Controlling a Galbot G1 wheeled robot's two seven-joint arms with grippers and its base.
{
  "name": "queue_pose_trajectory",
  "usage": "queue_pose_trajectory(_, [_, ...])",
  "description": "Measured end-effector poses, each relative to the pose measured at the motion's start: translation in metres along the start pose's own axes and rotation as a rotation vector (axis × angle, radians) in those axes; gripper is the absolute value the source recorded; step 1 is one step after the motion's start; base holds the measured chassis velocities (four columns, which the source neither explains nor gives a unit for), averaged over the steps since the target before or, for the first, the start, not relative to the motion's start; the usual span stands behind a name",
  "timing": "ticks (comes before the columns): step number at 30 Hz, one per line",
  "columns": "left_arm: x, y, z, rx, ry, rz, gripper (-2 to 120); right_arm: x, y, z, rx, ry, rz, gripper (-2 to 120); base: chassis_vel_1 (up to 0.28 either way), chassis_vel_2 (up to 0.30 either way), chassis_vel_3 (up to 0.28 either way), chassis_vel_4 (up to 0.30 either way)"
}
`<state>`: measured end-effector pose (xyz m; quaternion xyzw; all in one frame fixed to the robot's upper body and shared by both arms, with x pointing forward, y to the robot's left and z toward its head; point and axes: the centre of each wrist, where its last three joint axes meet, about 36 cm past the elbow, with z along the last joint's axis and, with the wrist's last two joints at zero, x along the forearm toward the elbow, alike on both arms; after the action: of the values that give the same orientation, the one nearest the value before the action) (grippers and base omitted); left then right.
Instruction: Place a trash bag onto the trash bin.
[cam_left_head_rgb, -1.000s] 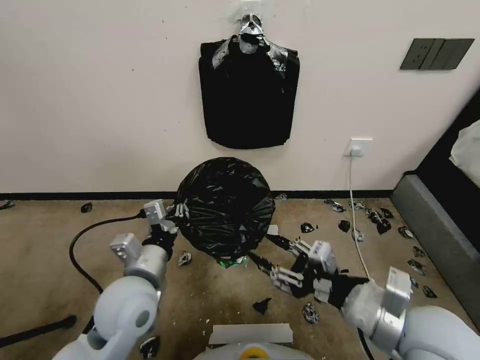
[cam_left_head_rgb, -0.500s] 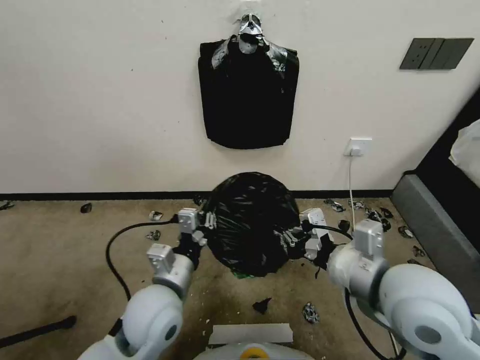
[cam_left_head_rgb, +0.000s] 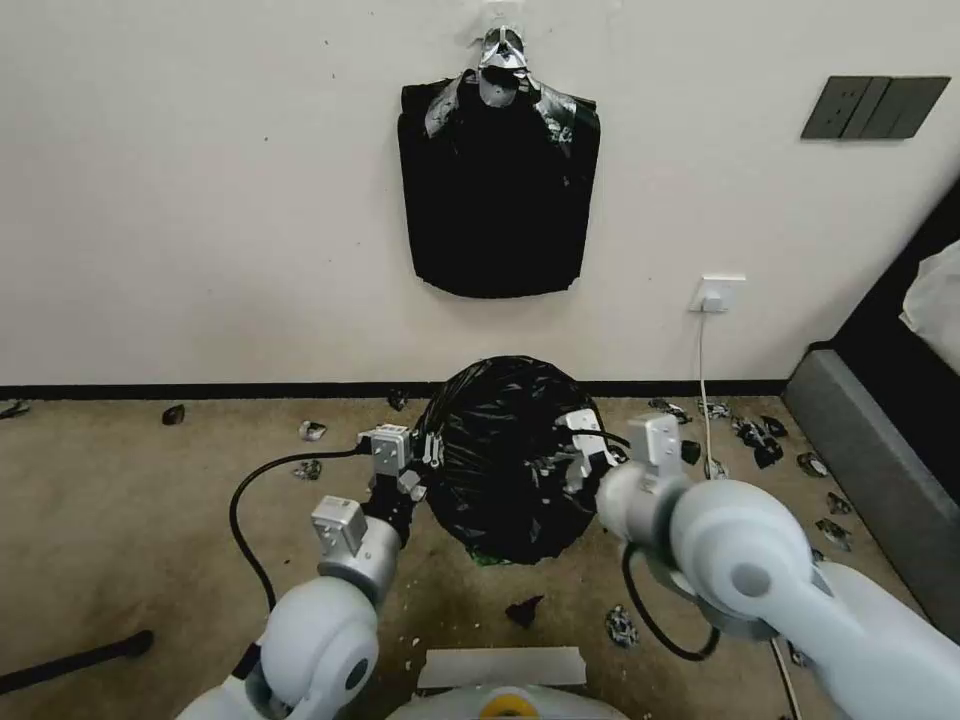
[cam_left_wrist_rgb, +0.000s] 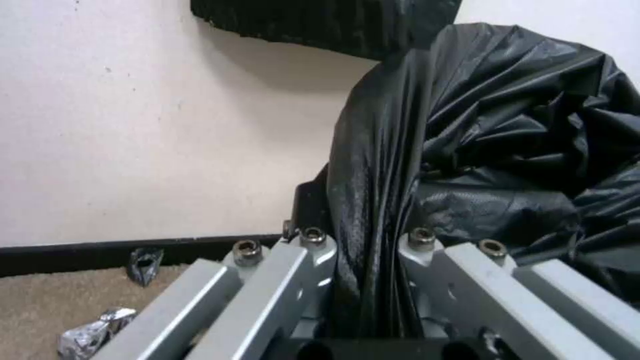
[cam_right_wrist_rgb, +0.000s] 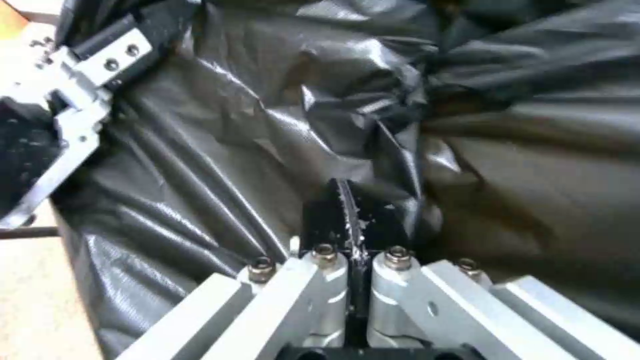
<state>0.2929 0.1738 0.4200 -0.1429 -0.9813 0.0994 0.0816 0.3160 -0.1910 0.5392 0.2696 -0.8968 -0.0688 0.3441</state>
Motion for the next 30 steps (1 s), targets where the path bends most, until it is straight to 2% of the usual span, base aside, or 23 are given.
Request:
queue_pose_trajectory(8, [0.002, -0.002, 0.0, -0.016, -0.002, 0.0, 6, -0.029, 0.01, -0.011, -0.012, 0.044, 0.032, 0, 0.0, 0.0, 0.0, 0.0])
queue_pose_trajectory(15, [0.01, -0.005, -0.006, -0.02, -0.011, 0.006, 6, -0.073, 0.029, -0.01, 0.031, 0.073, 0.073, 0, 0.0, 0.0, 0.0, 0.0])
queue_pose_trajectory(30, [0.012, -0.007, -0.009, -0.015, -0.013, 0.012, 6, -0.11, 0.026, -0.006, 0.066, 0.115, 0.185, 0, 0.0, 0.0, 0.0, 0.0])
